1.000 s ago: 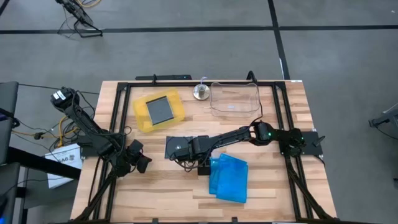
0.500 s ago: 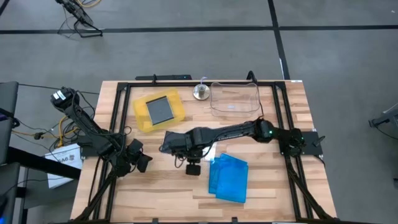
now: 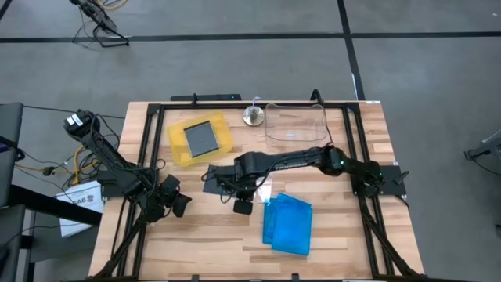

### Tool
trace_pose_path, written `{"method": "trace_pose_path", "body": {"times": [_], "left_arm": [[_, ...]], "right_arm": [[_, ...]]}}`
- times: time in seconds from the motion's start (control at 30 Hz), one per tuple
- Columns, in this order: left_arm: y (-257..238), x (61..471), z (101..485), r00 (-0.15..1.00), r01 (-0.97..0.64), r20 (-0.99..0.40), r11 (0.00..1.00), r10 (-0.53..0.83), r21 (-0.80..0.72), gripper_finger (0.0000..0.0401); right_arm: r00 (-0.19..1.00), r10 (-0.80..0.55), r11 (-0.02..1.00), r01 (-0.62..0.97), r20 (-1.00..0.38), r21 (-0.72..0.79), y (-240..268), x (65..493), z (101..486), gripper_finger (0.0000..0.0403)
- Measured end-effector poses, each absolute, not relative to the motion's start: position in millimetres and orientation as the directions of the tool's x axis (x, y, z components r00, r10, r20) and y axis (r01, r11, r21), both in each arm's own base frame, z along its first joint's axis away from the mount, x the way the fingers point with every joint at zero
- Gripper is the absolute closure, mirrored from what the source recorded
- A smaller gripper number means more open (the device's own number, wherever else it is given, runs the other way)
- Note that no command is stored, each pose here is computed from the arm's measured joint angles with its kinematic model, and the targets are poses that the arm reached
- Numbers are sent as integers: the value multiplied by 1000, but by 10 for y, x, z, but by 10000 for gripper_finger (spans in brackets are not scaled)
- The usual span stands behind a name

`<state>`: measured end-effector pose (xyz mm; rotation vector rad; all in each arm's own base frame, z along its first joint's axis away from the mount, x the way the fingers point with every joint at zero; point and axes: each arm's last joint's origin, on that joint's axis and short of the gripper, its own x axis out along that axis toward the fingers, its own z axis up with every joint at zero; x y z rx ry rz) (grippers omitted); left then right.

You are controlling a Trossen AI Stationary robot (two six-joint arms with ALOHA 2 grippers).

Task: Pick & place jewel cases by type
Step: Put the black CD case into the yellow bin

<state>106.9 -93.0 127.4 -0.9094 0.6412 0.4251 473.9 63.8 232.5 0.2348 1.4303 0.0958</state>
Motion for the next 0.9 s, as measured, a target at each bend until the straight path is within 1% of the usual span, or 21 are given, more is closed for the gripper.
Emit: {"method": "trace_pose_path", "body": {"times": [0.13, 0.4, 0.5, 0.53, 0.57, 0.63, 0.7, 0.73, 0.77, 0.9], "left_arm": [[-930, 1069, 1275, 738, -590, -671, 554, 74, -588, 401], [-907, 1054, 1262, 730, -596, -675, 582, 106, -553, 401], [-898, 1049, 1258, 728, -600, -675, 587, 120, -543, 401], [-895, 1048, 1258, 730, -600, -672, 588, 125, -542, 401], [-893, 1049, 1259, 732, -600, -669, 589, 131, -541, 401], [-889, 1048, 1259, 735, -599, -663, 594, 142, -537, 401], [-886, 1049, 1261, 739, -593, -657, 608, 150, -528, 401], [-885, 1050, 1262, 741, -590, -654, 614, 154, -524, 401], [-884, 1050, 1262, 742, -589, -652, 618, 156, -521, 401], [-874, 1042, 1256, 737, -593, -655, 627, 169, -505, 401]], "right_arm": [[113, 201, 976, 66, -973, 209, 713, 4773, 2179, 311], [58, 169, 984, 52, -984, 172, 846, 4817, 1897, 181], [6, 114, 993, 26, -993, 114, 909, 4783, 1796, 147], [14, 95, 995, 18, -995, 95, 927, 4808, 1741, 139], [14, 65, 998, 17, -998, 66, 929, 4818, 1695, 135], [-58, -6, 1000, 10, -998, -6, 935, 4757, 1613, 133], [-43, -23, 1000, 7, -999, -23, 941, 4797, 1537, 135], [-57, -38, 999, 5, -998, -38, 935, 4791, 1506, 138], [-83, -50, 999, 3, -995, -51, 932, 4773, 1474, 142], [-85, -53, 999, 2, -995, -54, 937, 4794, 1408, 174]]}}
